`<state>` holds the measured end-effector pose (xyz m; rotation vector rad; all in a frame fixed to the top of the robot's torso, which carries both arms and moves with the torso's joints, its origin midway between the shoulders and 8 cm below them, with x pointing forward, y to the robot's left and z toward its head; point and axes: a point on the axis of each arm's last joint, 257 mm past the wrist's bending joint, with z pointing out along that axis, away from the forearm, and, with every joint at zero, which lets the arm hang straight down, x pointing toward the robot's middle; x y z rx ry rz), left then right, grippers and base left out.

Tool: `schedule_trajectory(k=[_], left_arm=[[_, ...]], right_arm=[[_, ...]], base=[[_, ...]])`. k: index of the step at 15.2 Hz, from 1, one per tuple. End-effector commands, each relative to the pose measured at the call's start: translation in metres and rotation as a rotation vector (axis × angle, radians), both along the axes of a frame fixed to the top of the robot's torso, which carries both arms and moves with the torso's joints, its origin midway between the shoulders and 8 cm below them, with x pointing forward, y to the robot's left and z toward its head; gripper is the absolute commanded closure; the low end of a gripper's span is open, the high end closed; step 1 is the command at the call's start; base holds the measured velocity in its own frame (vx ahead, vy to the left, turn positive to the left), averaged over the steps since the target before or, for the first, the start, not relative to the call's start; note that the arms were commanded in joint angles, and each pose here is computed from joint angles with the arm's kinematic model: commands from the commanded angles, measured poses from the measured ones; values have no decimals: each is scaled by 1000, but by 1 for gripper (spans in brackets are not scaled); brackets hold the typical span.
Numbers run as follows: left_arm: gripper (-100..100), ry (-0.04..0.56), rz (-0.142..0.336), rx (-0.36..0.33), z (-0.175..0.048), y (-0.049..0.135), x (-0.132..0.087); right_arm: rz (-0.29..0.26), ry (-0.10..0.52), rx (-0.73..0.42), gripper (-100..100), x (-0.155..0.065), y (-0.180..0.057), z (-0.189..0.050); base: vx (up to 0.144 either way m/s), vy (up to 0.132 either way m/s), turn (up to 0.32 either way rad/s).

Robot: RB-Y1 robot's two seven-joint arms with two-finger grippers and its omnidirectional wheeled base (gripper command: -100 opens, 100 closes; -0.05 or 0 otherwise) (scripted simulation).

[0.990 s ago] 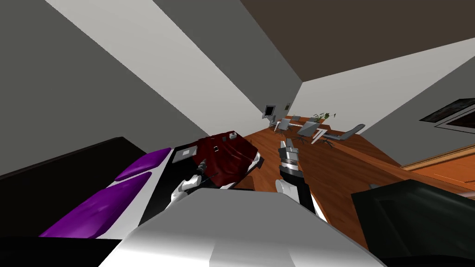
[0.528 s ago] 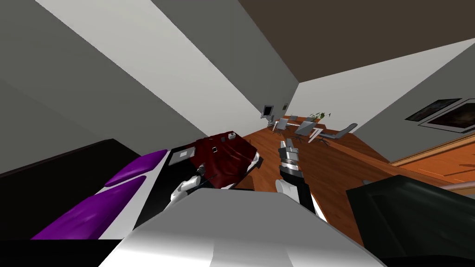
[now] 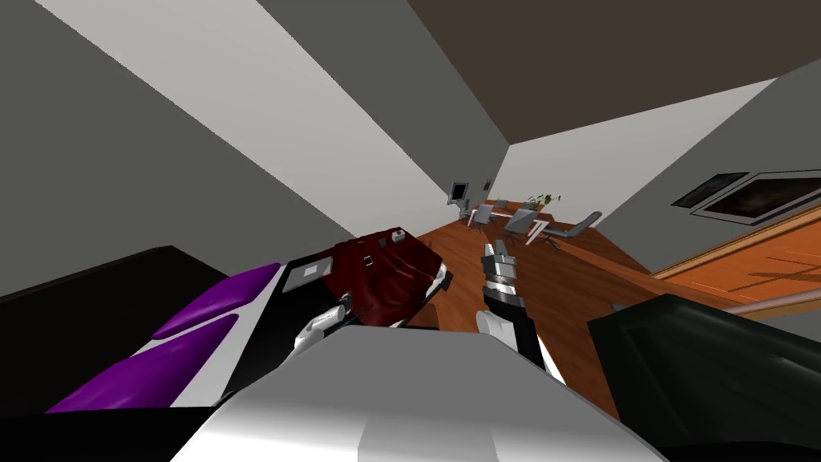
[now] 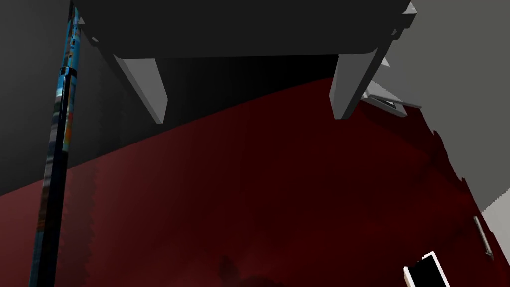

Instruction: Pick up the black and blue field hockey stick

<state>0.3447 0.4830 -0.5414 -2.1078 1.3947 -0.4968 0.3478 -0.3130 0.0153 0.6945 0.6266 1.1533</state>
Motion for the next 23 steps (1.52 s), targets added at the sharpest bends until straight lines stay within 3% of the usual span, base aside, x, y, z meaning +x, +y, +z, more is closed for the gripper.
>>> schedule_trajectory(k=[1, 5, 7, 14, 23], left_arm=[[-100, 51, 27, -34, -14, 0, -14], [-100, 129, 76, -107, -34, -6, -34], [-100, 145, 83, -110, -39, -5, -41], [-100, 282, 168, -244, -69, -26, -82], [-100, 377, 226, -350, -85, -51, -110]], right_arm=[[0, 0, 0, 0, 0, 0, 0], [0, 0, 0, 0, 0, 0, 0], [0, 0, 0, 0, 0, 0, 0], [0, 0, 0, 0, 0, 0, 0], [0, 0, 0, 0, 0, 0, 0]], base=[[31, 8, -72], [24, 5, -46], [23, 3, -43], [24, 5, -48], [17, 4, -36]])
